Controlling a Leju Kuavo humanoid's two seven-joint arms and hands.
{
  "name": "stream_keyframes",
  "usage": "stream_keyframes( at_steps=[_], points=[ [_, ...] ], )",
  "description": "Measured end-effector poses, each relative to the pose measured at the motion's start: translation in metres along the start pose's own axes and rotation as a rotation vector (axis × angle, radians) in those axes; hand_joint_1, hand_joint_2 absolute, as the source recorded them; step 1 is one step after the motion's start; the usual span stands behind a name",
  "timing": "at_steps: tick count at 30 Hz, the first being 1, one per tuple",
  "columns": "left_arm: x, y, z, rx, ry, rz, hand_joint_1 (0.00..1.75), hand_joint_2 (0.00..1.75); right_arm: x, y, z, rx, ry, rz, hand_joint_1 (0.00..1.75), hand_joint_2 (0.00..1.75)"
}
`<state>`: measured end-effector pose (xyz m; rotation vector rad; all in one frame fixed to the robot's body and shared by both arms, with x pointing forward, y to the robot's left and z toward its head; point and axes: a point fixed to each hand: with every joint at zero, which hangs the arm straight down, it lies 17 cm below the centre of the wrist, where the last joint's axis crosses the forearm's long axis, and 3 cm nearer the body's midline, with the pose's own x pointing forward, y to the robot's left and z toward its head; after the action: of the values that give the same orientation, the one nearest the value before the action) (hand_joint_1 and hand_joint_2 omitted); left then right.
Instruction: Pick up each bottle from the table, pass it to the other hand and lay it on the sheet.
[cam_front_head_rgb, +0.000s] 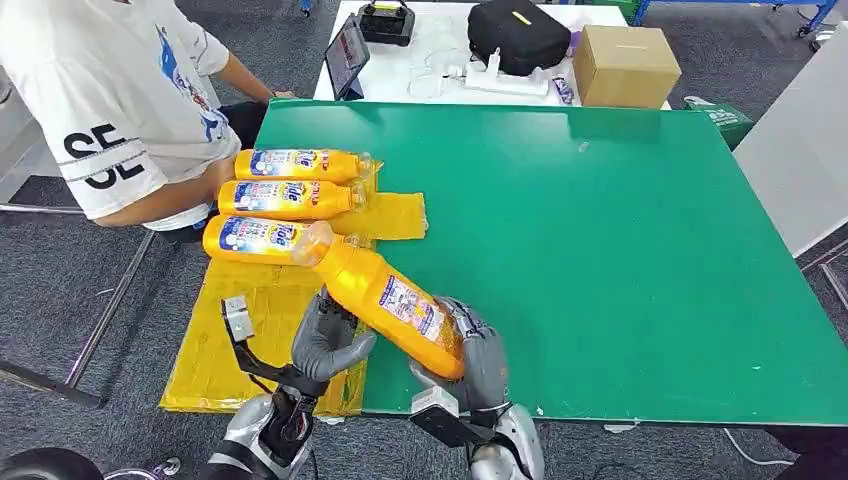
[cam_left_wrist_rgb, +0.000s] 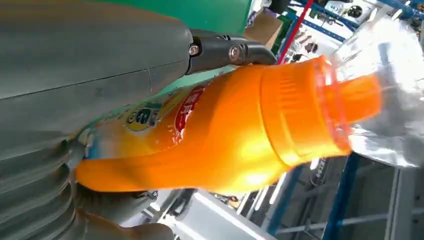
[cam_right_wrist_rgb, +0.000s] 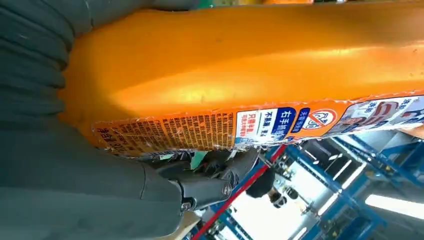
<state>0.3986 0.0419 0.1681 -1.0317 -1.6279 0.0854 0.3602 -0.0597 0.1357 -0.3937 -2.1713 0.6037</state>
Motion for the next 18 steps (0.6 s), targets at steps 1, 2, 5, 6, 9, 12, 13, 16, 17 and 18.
stream_keyframes(
  at_steps=[1, 2, 5, 6, 9, 12, 13, 16, 17, 18],
  points=[
    [-0.002, 0.001, 0.000, 0.002, 0.010, -0.001, 0.00, 1.75, 0.002, 0.004, -0.001, 0.007, -0.005, -0.004, 1.75, 1.75],
    [-0.004, 0.002, 0.001, 0.005, 0.017, 0.004, 0.00, 1.75, 0.005, 0.009, -0.002, 0.019, -0.008, -0.009, 1.75, 1.75],
    [-0.008, 0.004, 0.002, 0.013, 0.029, 0.027, 0.00, 1.75, 0.013, 0.028, -0.001, 0.068, -0.026, -0.023, 1.75, 1.75],
    [-0.009, 0.005, 0.002, 0.017, 0.030, 0.033, 0.00, 1.75, 0.016, 0.033, 0.000, 0.078, -0.030, -0.028, 1.75, 1.75],
    [-0.009, 0.007, 0.004, 0.022, 0.030, 0.056, 0.00, 1.75, 0.016, 0.045, 0.003, 0.119, -0.032, -0.039, 1.75, 1.75],
    [-0.009, 0.010, 0.005, 0.026, 0.032, 0.059, 0.00, 1.75, 0.015, 0.055, 0.005, 0.149, -0.032, -0.040, 1.75, 1.75],
    [-0.009, 0.010, 0.006, 0.027, 0.033, 0.059, 0.00, 1.75, 0.015, 0.057, 0.006, 0.156, -0.033, -0.040, 1.75, 1.75],
    [-0.010, 0.011, 0.007, 0.028, 0.035, 0.060, 0.00, 1.75, 0.013, 0.061, 0.007, 0.171, -0.031, -0.038, 1.75, 1.75],
    [-0.010, 0.011, 0.007, 0.029, 0.035, 0.060, 0.00, 1.75, 0.012, 0.062, 0.007, 0.176, -0.029, -0.038, 1.71, 1.75],
    [-0.010, 0.012, 0.007, 0.030, 0.037, 0.059, 0.00, 1.75, 0.011, 0.065, 0.008, 0.187, -0.025, -0.038, 1.75, 1.75]
  ],
)
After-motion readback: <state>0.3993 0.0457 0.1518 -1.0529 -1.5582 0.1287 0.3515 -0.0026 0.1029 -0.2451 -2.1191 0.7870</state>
